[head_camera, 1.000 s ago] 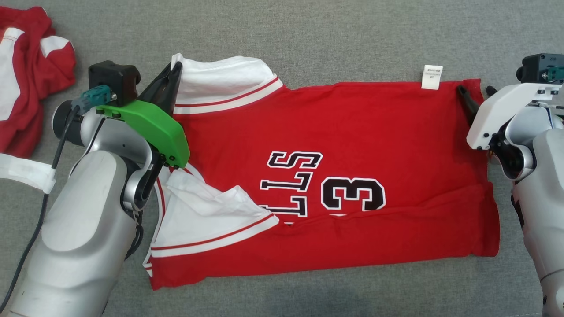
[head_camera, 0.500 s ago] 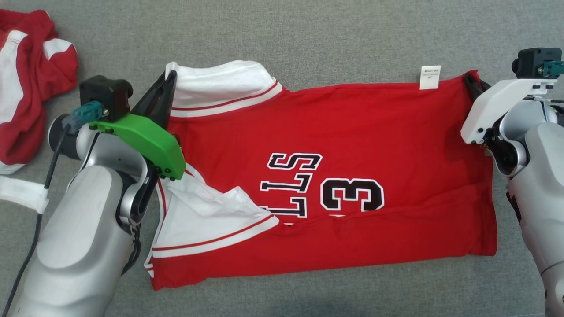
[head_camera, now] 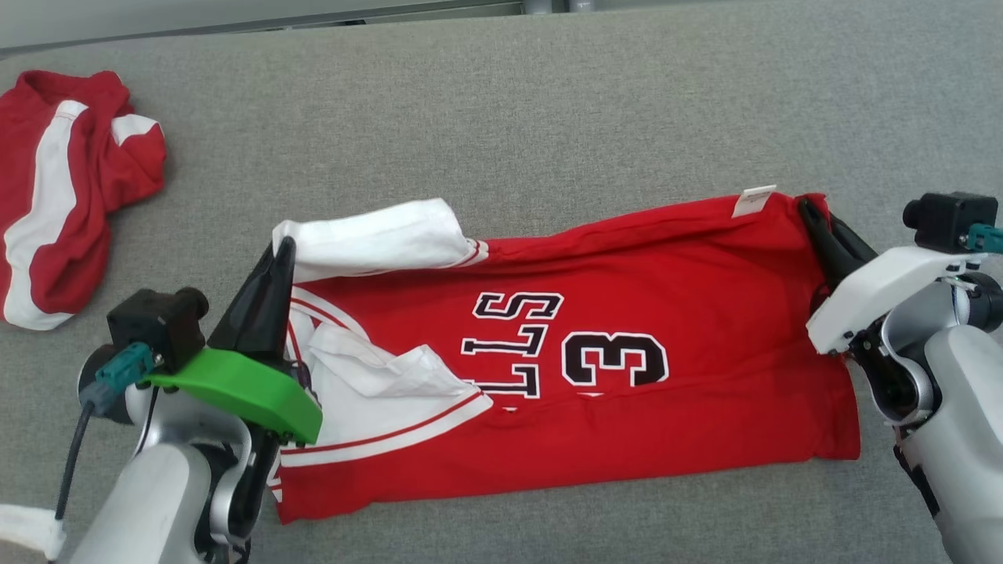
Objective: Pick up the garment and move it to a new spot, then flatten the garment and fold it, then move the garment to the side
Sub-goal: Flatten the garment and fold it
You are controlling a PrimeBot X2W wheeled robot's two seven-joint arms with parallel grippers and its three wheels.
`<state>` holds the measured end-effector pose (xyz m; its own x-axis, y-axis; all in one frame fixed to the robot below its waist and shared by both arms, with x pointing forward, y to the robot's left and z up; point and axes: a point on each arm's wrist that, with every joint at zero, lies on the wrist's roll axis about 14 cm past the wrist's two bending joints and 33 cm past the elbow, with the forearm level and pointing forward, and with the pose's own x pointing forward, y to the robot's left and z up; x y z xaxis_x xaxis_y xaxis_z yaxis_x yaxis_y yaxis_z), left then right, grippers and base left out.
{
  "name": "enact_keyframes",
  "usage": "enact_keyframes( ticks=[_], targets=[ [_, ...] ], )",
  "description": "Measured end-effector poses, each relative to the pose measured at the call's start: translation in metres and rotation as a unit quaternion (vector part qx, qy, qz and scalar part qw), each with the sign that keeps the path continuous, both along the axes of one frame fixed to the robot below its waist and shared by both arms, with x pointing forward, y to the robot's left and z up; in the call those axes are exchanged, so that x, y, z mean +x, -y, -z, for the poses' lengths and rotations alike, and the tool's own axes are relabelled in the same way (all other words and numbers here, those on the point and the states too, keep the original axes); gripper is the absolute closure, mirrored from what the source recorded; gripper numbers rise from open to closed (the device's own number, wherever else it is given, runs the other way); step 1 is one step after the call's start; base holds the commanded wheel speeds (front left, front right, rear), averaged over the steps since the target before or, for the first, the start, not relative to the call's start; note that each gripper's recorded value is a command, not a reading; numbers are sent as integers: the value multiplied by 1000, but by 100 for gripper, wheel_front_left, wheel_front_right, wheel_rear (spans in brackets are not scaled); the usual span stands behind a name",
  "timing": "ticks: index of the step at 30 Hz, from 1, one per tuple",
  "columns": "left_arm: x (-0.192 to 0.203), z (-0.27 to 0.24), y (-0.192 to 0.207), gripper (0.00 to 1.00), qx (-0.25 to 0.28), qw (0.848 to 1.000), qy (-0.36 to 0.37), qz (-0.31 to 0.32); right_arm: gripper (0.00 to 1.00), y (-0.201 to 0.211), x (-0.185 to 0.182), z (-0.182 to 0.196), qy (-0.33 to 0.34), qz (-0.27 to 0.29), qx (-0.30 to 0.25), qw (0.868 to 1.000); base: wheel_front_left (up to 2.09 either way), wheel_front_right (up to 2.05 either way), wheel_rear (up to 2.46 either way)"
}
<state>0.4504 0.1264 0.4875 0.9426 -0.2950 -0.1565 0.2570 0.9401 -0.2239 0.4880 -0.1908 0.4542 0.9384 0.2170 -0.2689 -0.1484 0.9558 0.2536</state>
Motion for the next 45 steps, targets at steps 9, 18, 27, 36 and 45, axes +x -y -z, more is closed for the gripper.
enact_keyframes(
  ticks=[9, 18, 27, 36, 45],
  targets=[
    [-46, 7, -4, 100, -24, 999, -26, -31, 100, -2, -36, -9, 26, 2, 21, 999, 0, 0, 0],
    [-81, 27, -13, 100, -27, 996, -71, -57, 100, -8, -70, -1, 11, 16, 45, 999, 0, 0, 0],
    [-104, 41, -12, 100, -37, 992, -101, -63, 100, -1, -95, 2, 6, 30, 37, 999, 0, 0, 0],
    [-113, 60, -8, 100, -59, 987, -134, -70, 56, -2, -106, 11, -5, 34, 34, 999, 0, 0, 0],
    [-114, 56, -15, 0, -78, 985, -123, -89, 0, 6, -117, 13, 7, 58, 47, 997, 0, 0, 0]
  ],
)
